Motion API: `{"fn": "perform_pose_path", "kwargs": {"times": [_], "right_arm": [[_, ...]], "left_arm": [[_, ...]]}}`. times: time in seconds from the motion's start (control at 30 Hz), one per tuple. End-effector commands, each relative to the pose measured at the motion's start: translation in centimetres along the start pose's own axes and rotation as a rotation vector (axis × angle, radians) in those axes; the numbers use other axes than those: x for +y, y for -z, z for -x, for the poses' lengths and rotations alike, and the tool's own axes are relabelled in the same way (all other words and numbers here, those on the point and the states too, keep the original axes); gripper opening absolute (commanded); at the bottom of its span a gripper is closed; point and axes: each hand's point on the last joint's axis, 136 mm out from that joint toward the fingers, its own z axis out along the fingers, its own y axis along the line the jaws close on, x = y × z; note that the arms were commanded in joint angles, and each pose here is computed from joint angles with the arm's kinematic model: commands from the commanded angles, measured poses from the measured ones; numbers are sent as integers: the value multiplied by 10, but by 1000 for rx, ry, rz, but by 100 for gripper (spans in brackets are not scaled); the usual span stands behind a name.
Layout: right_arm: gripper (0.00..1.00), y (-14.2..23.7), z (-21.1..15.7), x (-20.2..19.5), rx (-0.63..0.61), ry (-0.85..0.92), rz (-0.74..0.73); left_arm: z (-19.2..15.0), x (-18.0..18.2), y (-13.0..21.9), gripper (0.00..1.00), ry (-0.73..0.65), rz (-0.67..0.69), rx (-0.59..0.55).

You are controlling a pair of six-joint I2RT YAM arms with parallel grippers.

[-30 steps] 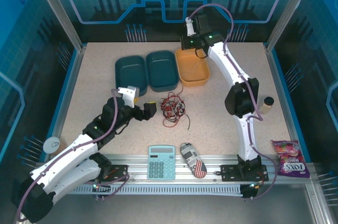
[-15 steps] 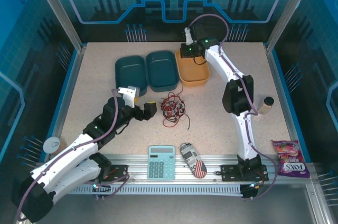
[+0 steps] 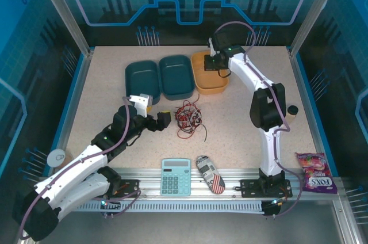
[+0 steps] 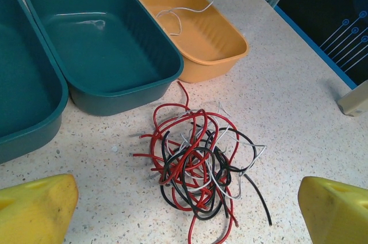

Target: Untangle the cables

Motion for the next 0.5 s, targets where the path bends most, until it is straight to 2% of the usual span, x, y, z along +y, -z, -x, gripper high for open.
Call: {"fn": "perform_pose_path", "kwargs": {"times": [0.0, 0.1, 0.33, 0.4, 0.47], "right_arm": [[0, 4, -18, -29, 53, -45, -128], [1, -3, -31, -38, 96, -40, -173], [30, -1, -40, -45, 123, -28, -209], [36, 4, -38, -47, 115, -23, -218], [37, 12, -36, -47, 104, -20, -218]], "left_arm": [[3, -1, 1, 99, 10, -8, -21], [3, -1, 3, 99, 10, -6, -16], [2, 0, 4, 99, 37, 1, -5], [1, 0, 4, 99, 45, 4, 5], [-1, 2, 3, 99, 54, 12, 14]]}}
